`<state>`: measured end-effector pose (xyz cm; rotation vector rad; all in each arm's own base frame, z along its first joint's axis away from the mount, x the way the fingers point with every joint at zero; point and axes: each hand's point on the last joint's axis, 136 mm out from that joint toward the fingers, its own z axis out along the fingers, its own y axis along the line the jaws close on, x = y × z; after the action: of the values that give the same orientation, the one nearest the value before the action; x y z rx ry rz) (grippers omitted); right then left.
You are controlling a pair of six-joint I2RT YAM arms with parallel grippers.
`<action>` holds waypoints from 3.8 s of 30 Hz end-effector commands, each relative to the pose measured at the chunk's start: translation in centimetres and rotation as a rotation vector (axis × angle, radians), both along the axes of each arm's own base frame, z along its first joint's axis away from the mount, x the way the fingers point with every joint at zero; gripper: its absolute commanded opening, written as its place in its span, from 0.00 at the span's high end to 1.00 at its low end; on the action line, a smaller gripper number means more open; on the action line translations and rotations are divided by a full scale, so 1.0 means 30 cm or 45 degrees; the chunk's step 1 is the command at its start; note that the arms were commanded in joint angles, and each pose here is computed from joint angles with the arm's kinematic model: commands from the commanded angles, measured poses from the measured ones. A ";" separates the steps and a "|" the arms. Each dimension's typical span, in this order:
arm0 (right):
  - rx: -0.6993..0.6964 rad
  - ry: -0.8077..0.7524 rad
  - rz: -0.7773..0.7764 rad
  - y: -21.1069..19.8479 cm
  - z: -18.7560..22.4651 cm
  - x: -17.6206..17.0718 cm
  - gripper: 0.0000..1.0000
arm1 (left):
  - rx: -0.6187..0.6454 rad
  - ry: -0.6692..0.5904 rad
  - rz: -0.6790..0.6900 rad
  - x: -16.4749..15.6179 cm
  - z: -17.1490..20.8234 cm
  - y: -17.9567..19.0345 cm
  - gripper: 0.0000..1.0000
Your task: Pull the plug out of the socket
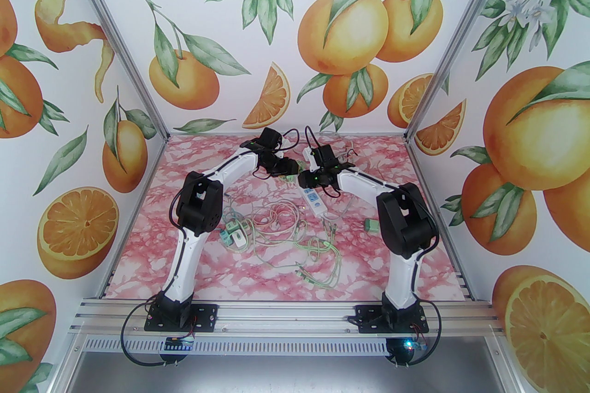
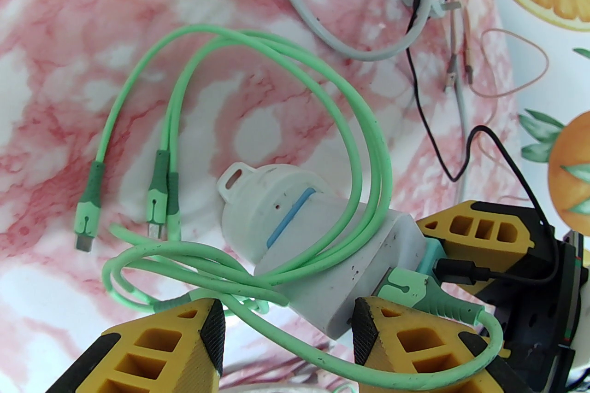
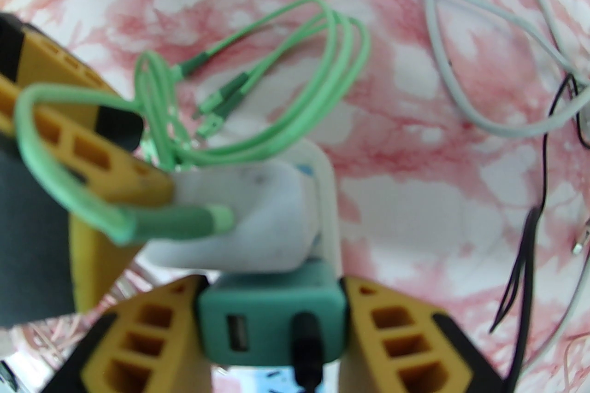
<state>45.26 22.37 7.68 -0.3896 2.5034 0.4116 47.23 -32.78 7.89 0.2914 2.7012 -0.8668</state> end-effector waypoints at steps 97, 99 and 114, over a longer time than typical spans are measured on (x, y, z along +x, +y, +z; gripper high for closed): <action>0.527 0.216 -0.865 -0.499 0.139 -0.158 0.00 | 0.157 -0.182 0.004 -0.148 0.230 -0.111 0.35; 0.499 0.175 -0.869 -0.515 0.158 -0.165 0.00 | 0.180 -0.185 -0.014 -0.154 0.209 -0.136 0.38; 0.468 0.125 -0.822 -0.517 0.175 -0.157 0.00 | 0.391 -0.359 -0.207 -0.062 0.058 -0.135 0.38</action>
<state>40.58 7.27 12.87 0.5971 2.4070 0.6377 44.05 -37.38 10.56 0.5637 2.5998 -0.4859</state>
